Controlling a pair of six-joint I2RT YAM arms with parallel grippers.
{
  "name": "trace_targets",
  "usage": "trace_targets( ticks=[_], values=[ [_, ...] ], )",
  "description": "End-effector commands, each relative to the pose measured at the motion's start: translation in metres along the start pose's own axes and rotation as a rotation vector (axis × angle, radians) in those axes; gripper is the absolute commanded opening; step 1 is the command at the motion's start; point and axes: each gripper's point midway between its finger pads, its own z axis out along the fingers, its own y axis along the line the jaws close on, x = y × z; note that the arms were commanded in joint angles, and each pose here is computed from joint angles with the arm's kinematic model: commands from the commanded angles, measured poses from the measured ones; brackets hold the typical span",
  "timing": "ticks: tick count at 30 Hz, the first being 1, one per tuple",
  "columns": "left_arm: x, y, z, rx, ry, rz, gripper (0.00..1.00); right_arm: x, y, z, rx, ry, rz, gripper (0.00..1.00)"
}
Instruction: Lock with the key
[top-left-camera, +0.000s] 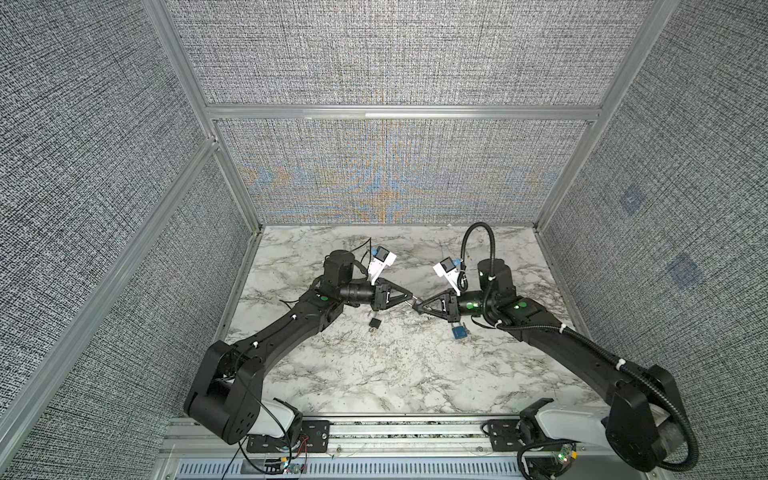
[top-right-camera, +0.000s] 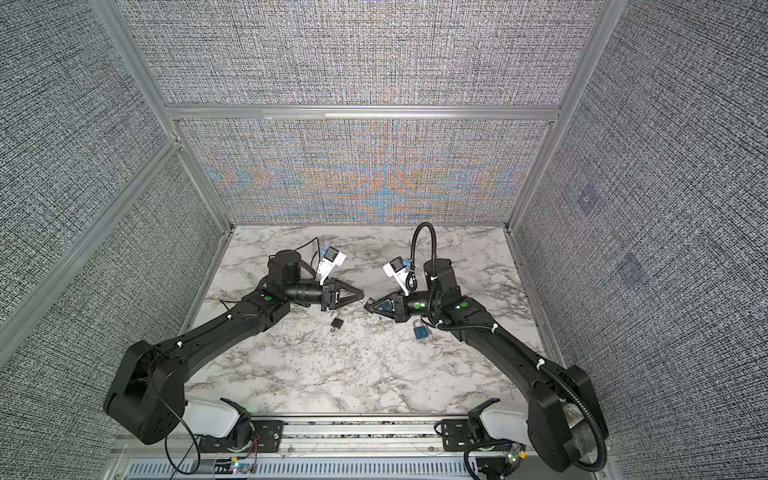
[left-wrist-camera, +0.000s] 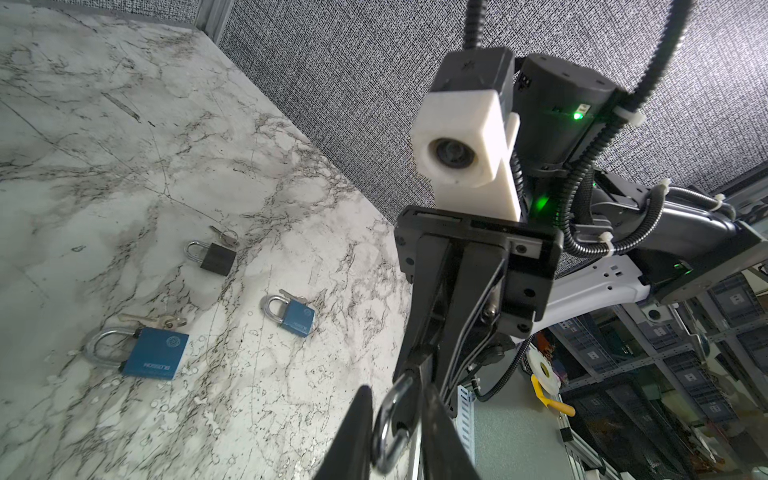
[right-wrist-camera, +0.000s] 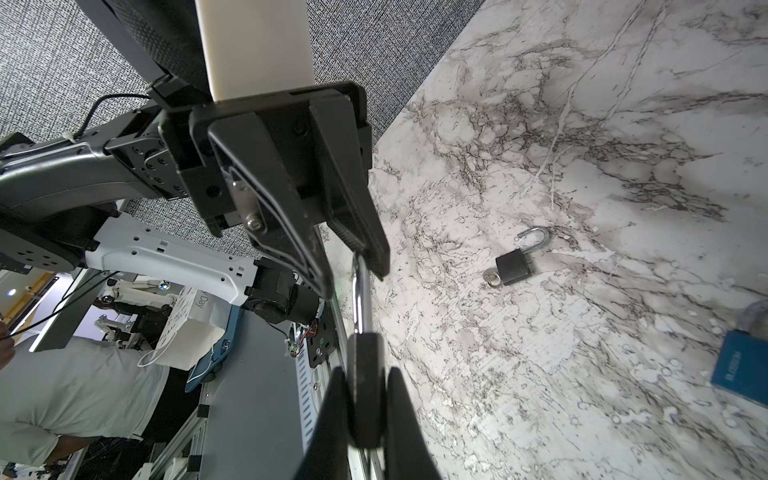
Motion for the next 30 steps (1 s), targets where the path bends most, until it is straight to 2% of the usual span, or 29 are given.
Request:
trace_targets(
  ticks=[1, 8, 20, 30],
  values=[
    [-0.001, 0.001, 0.0, -0.004, -0.005, 0.016, 0.23, -0.006, 0.005, 0.0, -0.021, -0.018, -0.023, 0.0],
    [-0.001, 0.001, 0.0, -0.004, -0.006, 0.015, 0.19, -0.007, 0.007, -0.001, -0.028, -0.021, -0.021, 0.0],
    [0.003, 0.005, 0.001, -0.005, 0.003, 0.005, 0.0, -0.015, 0.023, -0.004, -0.092, -0.045, -0.02, 0.0],
    [0.003, 0.007, 0.0, -0.023, -0.005, 0.012, 0.0, -0.017, 0.037, -0.008, -0.148, -0.053, -0.015, 0.0]
  ],
)
